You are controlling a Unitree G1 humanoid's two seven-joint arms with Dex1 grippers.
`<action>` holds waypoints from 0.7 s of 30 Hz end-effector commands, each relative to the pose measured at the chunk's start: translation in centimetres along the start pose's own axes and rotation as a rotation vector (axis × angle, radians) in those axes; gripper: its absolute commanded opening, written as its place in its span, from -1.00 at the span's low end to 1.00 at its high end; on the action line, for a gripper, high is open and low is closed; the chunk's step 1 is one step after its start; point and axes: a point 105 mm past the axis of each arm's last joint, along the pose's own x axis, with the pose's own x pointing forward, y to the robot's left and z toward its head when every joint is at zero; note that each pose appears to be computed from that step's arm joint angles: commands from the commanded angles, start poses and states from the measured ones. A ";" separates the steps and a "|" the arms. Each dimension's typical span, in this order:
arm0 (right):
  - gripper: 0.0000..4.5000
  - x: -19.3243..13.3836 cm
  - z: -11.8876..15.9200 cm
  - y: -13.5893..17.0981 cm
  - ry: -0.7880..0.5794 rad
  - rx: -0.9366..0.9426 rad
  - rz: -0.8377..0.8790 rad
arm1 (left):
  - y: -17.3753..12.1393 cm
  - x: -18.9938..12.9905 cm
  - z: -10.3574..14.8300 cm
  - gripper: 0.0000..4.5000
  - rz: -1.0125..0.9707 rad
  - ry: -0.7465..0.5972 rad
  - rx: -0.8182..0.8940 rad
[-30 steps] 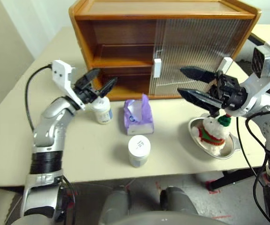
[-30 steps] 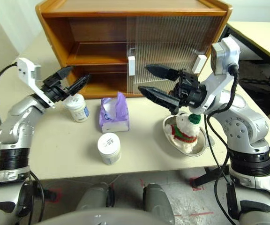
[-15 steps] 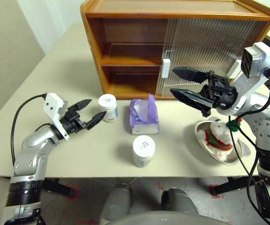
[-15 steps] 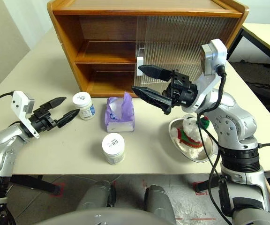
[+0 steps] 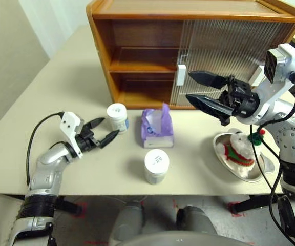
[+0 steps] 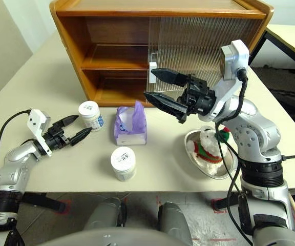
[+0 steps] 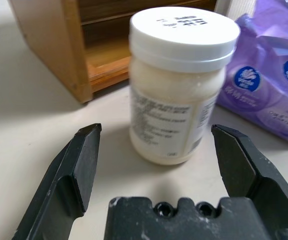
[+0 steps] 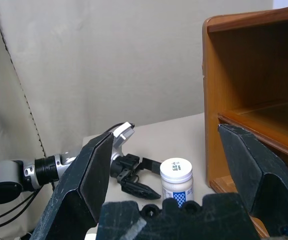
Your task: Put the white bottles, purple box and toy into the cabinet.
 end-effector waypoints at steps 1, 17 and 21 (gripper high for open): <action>1.00 -0.1 0.7 0.2 -0.005 -0.032 0.000 | -0.6 0.7 -0.2 0.99 -0.031 0.003 0.012; 1.00 -0.3 1.0 0.0 -0.006 -0.048 -0.018 | -0.5 2.7 -0.3 0.99 -0.013 -0.010 -0.016; 1.00 -0.4 1.2 0.0 -0.009 -0.055 -0.025 | -0.5 2.7 -0.6 0.99 -0.011 -0.004 -0.020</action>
